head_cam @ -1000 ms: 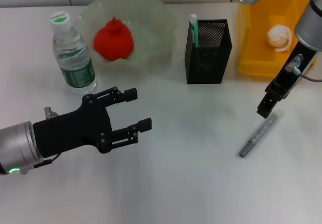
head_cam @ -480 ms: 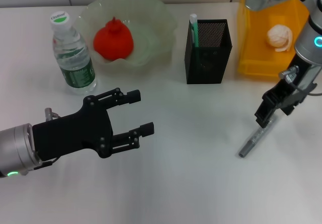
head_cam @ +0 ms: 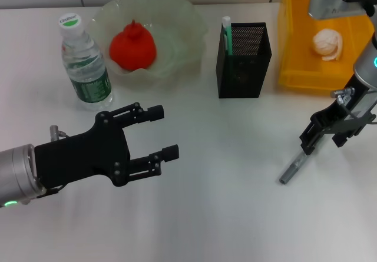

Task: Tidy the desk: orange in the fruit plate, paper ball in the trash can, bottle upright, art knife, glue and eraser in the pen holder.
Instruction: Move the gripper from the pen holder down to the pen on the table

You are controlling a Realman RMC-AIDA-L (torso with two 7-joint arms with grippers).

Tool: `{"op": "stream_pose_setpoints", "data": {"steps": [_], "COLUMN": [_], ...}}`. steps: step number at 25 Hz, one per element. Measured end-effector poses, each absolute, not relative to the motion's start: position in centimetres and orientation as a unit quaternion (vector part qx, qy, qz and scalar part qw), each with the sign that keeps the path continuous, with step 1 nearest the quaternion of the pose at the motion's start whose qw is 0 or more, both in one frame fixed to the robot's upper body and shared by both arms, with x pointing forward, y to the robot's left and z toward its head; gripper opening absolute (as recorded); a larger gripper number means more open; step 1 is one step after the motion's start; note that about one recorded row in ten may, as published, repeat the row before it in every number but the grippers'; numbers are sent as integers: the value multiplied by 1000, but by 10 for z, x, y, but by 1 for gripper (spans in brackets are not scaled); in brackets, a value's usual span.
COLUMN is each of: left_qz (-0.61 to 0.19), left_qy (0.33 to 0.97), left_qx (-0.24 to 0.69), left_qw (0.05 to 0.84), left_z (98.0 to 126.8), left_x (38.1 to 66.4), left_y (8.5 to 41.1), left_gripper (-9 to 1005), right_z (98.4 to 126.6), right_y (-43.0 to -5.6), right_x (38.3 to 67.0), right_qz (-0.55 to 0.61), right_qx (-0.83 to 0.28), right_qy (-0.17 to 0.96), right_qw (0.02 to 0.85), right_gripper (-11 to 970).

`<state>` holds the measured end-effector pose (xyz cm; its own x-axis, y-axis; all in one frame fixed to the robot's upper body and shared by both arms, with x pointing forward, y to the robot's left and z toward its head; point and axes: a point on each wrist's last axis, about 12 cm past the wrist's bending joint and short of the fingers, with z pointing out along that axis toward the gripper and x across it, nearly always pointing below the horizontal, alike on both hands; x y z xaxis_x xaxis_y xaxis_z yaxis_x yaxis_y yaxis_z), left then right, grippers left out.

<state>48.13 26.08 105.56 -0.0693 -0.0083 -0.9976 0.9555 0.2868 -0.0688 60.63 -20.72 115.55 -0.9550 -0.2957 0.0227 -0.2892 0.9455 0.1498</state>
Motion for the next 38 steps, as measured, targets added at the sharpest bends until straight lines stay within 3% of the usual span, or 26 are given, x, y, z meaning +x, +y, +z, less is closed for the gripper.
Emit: {"op": "stream_pose_setpoints", "data": {"steps": [38], "left_qz": [-441], "left_qy": [580], "left_qx": [398], "left_qw": [557], "left_z": [1055], "left_x": [475], "left_y": [265], "left_gripper": [739], "right_z": [1131], "right_y": [-198], "right_x": [613], "right_qz": [-74], "right_qx": [154], "right_qy": [-985], "right_qw": [20], "right_gripper": [625]}}
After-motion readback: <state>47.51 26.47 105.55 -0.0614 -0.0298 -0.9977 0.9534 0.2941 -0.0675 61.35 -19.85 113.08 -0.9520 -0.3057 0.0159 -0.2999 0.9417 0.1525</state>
